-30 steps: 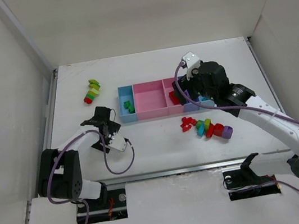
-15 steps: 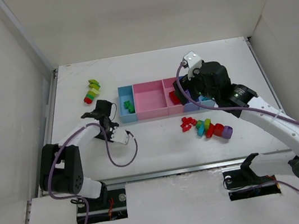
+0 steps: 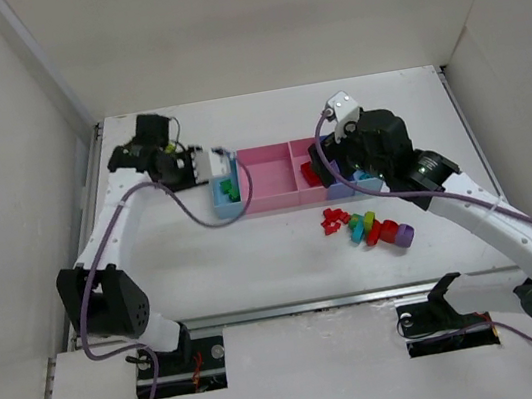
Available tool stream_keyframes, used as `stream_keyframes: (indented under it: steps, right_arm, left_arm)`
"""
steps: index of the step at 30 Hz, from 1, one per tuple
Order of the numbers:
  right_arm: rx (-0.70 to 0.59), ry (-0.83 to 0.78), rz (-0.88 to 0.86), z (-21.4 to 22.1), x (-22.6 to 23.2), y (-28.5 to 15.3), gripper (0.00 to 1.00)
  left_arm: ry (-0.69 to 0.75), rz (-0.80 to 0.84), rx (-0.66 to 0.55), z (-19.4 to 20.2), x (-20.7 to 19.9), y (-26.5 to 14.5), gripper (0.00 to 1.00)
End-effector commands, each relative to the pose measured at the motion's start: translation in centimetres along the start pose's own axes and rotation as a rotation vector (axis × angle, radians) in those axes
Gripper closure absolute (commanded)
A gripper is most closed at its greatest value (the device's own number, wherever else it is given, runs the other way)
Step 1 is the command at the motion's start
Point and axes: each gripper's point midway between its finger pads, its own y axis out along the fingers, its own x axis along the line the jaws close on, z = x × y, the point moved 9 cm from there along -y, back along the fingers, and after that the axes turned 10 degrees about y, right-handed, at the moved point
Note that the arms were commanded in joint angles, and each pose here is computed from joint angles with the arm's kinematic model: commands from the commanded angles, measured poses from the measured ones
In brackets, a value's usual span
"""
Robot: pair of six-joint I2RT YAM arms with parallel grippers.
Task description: Sort the legos into containers by color
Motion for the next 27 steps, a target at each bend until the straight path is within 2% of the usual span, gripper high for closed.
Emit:
stream_keyframes:
  steps: [1, 2, 3, 4, 5, 6, 7, 8, 9, 12, 13, 14, 16, 22, 27]
  right_arm:
    - [-0.156, 0.011, -0.098, -3.0, 1.1, -1.9, 0.00]
    - [-0.170, 0.010, -0.119, -3.0, 1.3, -2.1, 0.00]
    - [-0.180, -0.003, -0.147, -3.2, 1.5, -2.1, 0.00]
    - [-0.184, -0.020, -0.214, -3.4, 2.1, -2.1, 0.00]
    - [-0.190, -0.024, -0.249, -3.5, 2.4, -2.2, 0.00]
    - [-0.198, -0.047, -0.289, -3.6, 2.7, -2.2, 0.00]
    - [-0.196, -0.070, -0.327, -3.6, 2.9, -2.3, 0.00]
    - [-0.186, -0.090, -0.419, -3.4, 3.6, -2.5, 0.00]
    - [-0.172, -0.103, -0.462, -3.2, 4.0, -2.3, 0.00]
    - [-0.161, -0.102, -0.575, -3.5, 5.0, -1.7, 0.00]
    - [-0.146, -0.092, -0.588, -3.5, 5.2, -0.9, 0.00]
    - [-0.137, -0.080, -0.598, -3.6, 5.4, -0.5, 0.00]
    - [-0.118, -0.070, -0.621, -4.0, 5.7, 0.5, 0.00]
    - [-0.057, -0.042, -0.757, -4.0, 7.0, 2.1, 0.04]
    - [-0.052, -0.021, -0.780, -4.1, 7.0, 2.6, 0.05]
  left_arm:
    - [-0.294, -0.175, -0.444, -4.0, 4.9, -5.6, 1.00]
    - [-0.469, -0.163, -0.573, -5.3, 6.0, -5.8, 1.00]
    - [-0.517, -0.130, -0.766, -6.7, 6.6, -7.0, 1.00]
    - [-0.568, -0.084, -0.858, -7.6, 6.6, -7.0, 1.00]
    - [-0.612, -0.031, -0.940, -8.2, 6.5, -6.8, 1.00]
    - [-0.583, -0.076, -1.030, -8.8, 7.6, -7.4, 1.00]
    - [-0.733, 0.078, -1.096, -10.3, 6.3, -6.3, 1.00]
    - [-0.740, 0.092, -1.126, -11.0, 6.2, -6.3, 1.00]
    - [-0.674, 0.027, -1.169, -11.6, 6.7, -7.1, 1.00]
    - [-0.726, 0.083, -1.231, -13.2, 6.1, -6.6, 1.00]
    - [-0.676, 0.023, -1.282, -13.5, 6.8, -7.7, 1.00]
    - [-0.717, 0.075, -1.310, -14.0, 6.6, -8.1, 1.00]
    - [-0.678, 0.036, -1.350, -14.3, 7.1, -9.4, 1.00]
    - [-0.594, 0.031, -1.379, -15.6, 6.4, -10.9, 1.00]
    - [-0.554, 0.029, -1.374, -15.6, 5.0, -11.0, 1.00]
